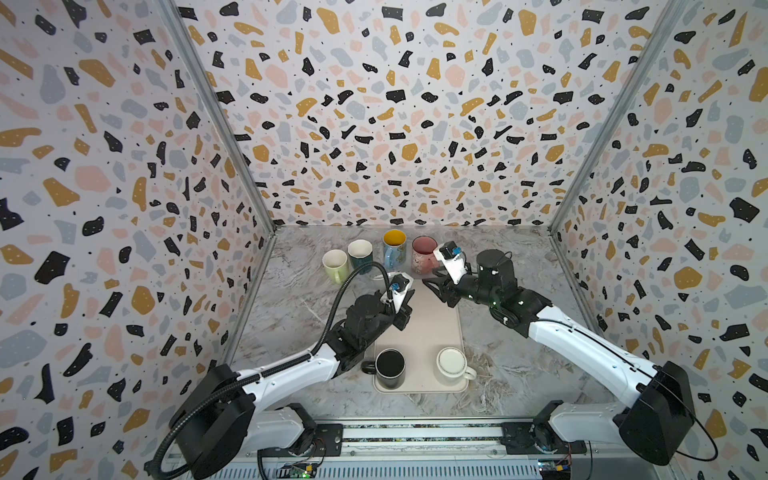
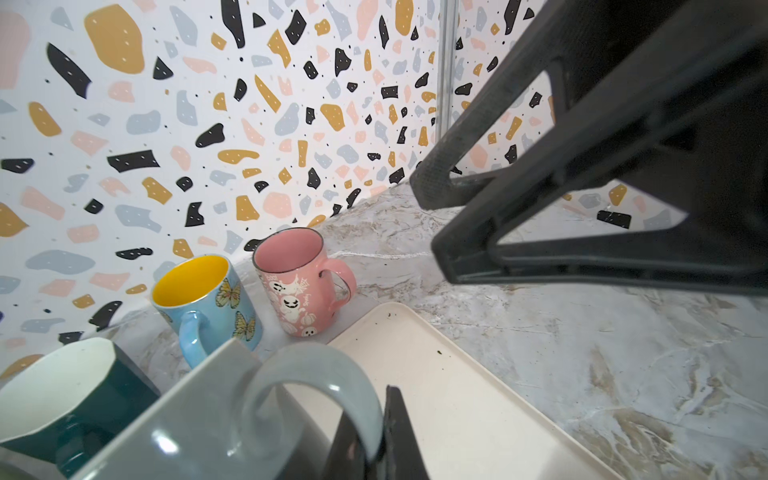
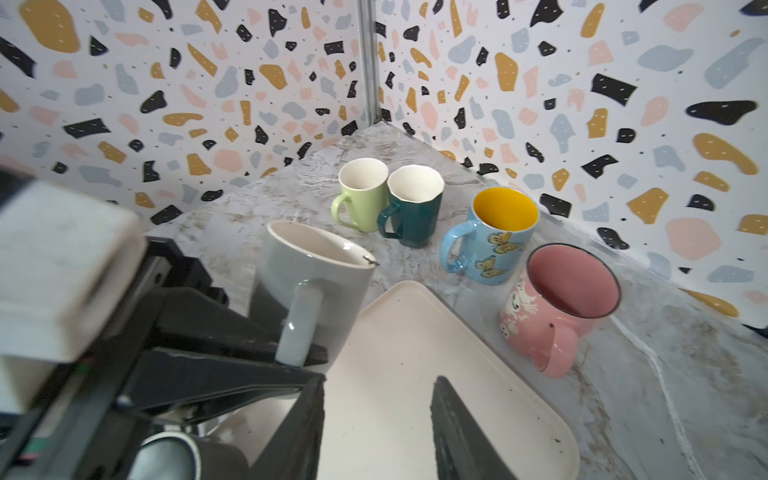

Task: Turn the mug right side up
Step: 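Rotate the grey mug upright with the left gripper while the right gripper approaches, then close the right gripper on the grey mug's handle while the left gripper holds it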

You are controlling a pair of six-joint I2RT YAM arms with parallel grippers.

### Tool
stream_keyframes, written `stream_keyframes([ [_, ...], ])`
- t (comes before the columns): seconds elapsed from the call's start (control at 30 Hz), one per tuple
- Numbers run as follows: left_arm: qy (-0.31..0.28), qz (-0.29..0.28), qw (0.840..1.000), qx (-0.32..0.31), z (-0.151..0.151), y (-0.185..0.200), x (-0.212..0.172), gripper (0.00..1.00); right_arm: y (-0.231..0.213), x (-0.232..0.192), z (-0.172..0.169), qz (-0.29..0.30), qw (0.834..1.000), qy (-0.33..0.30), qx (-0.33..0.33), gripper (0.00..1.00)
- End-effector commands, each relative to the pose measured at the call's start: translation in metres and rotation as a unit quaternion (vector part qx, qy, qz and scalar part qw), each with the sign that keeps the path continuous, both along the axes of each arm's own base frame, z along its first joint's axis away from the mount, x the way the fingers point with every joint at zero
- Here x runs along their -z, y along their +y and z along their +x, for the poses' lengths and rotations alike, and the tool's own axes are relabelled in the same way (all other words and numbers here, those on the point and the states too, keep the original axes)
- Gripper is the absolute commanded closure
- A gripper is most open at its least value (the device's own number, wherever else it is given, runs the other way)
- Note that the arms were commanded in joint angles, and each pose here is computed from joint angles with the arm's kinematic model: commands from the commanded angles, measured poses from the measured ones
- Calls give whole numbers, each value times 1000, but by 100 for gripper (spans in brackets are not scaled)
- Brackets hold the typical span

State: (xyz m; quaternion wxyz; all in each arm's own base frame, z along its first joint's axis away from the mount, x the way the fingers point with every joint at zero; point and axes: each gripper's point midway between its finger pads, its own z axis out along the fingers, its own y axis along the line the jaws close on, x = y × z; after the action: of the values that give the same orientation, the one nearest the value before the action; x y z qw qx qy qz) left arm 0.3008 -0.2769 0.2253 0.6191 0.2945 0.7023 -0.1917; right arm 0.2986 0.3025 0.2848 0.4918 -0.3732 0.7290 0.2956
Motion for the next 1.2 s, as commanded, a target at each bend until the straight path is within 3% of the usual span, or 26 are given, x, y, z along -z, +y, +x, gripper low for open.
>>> stream_keyframes([
  [0.0, -113, -48, 992, -21, 0, 4, -62, 100, 9, -6, -18, 5, 998, 30, -54, 52],
  [0.5, -172, 27, 984, -21, -15, -15, -51, 100, 23, -5, -25, 7, 992, 72, -101, 53],
  [1.17, -204, 40, 978, -17, -25, -21, -58, 100, 33, 19, -24, -13, 984, 138, -116, 62],
])
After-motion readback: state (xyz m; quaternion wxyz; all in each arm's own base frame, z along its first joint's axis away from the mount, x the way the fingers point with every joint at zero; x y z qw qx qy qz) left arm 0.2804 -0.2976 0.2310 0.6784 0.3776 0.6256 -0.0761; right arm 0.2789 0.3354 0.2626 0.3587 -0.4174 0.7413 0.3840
